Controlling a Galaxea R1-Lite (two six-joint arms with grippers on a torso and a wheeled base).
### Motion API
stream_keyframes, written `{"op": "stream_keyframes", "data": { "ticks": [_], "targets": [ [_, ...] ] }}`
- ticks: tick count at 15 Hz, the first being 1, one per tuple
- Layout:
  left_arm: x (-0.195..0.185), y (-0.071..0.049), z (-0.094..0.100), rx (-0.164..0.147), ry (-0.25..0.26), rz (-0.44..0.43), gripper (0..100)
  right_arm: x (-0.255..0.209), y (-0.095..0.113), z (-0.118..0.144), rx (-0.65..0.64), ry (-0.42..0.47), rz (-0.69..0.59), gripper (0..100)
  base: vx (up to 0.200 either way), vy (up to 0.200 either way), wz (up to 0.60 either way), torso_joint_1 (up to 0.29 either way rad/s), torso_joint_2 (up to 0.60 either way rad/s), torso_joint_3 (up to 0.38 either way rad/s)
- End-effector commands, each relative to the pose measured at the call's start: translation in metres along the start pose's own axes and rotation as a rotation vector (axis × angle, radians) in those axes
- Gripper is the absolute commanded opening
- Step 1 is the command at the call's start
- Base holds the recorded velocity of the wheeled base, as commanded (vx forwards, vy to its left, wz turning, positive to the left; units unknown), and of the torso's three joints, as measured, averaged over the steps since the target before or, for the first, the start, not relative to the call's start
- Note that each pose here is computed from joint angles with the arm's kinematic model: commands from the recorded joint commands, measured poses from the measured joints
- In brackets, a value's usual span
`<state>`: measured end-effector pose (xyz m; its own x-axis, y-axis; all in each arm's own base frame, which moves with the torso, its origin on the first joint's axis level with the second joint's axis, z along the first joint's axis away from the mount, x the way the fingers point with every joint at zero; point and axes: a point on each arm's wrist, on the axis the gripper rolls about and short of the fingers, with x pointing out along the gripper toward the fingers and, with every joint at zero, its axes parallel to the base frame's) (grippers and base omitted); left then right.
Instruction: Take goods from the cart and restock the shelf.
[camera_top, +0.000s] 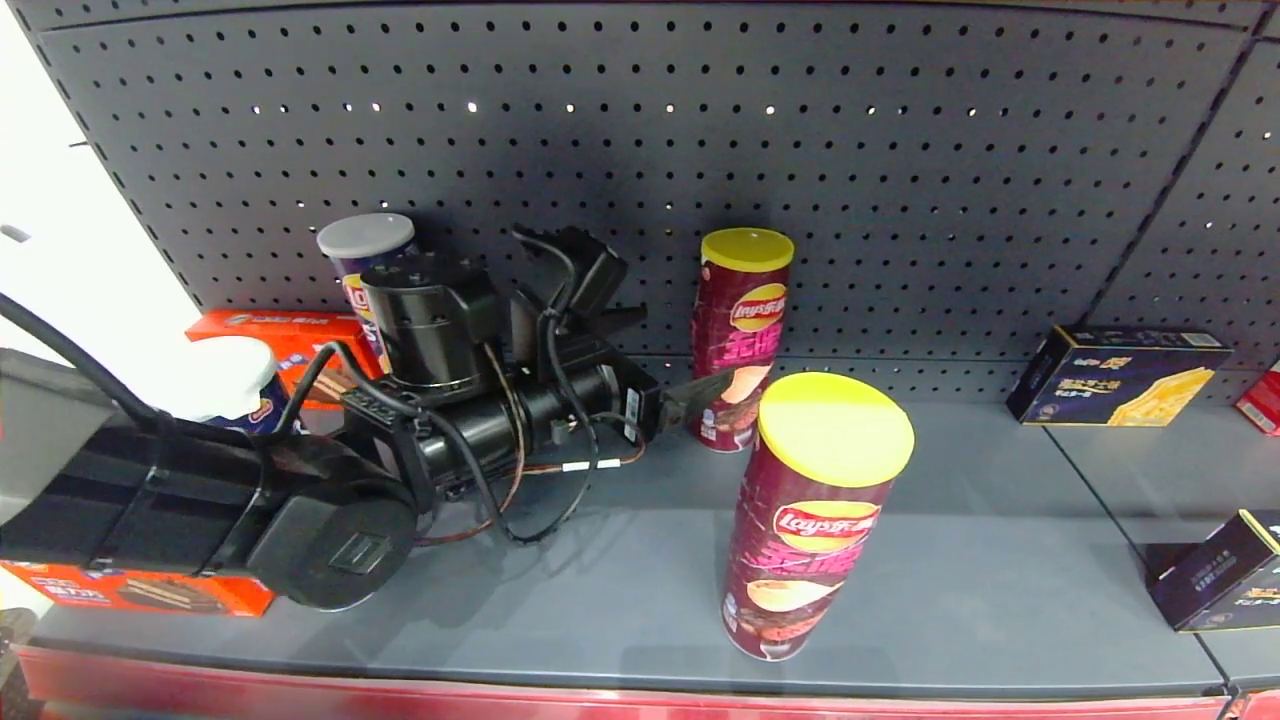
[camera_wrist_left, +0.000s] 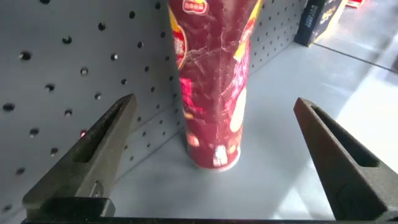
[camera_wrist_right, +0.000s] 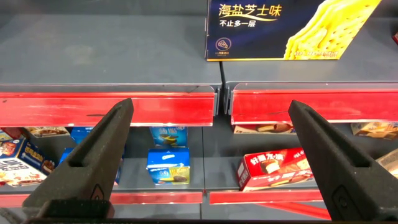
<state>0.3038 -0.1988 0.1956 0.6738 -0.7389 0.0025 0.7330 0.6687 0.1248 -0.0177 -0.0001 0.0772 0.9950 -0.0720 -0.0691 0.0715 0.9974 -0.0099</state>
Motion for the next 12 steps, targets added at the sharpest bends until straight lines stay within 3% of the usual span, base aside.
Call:
{"op": "stream_keyframes", "data": {
  "ticks": [1, 5, 7, 12],
  "targets": [
    [-0.019, -0.005, 0.005, -0.001, 0.002, 0.0, 100, 0.0, 0.0, 0.0, 0.0, 0.001, 0.0, 100, 0.0, 0.0, 0.0, 0.0, 0.0, 0.0],
    [-0.039, -0.011, 0.001, 0.003, -0.009, 0.027, 100, 0.0, 0.0, 0.0, 0.0, 0.001, 0.0, 100, 0.0, 0.0, 0.0, 0.0, 0.0, 0.0],
    [-0.05, -0.022, -0.002, 0.003, -0.009, 0.052, 100, 0.0, 0.0, 0.0, 0.0, 0.001, 0.0, 100, 0.0, 0.0, 0.0, 0.0, 0.0, 0.0],
    [-0.073, -0.035, -0.005, -0.002, 0.016, 0.074, 100, 0.0, 0.0, 0.0, 0.0, 0.001, 0.0, 100, 0.0, 0.0, 0.0, 0.0, 0.0, 0.0]
  ]
}}
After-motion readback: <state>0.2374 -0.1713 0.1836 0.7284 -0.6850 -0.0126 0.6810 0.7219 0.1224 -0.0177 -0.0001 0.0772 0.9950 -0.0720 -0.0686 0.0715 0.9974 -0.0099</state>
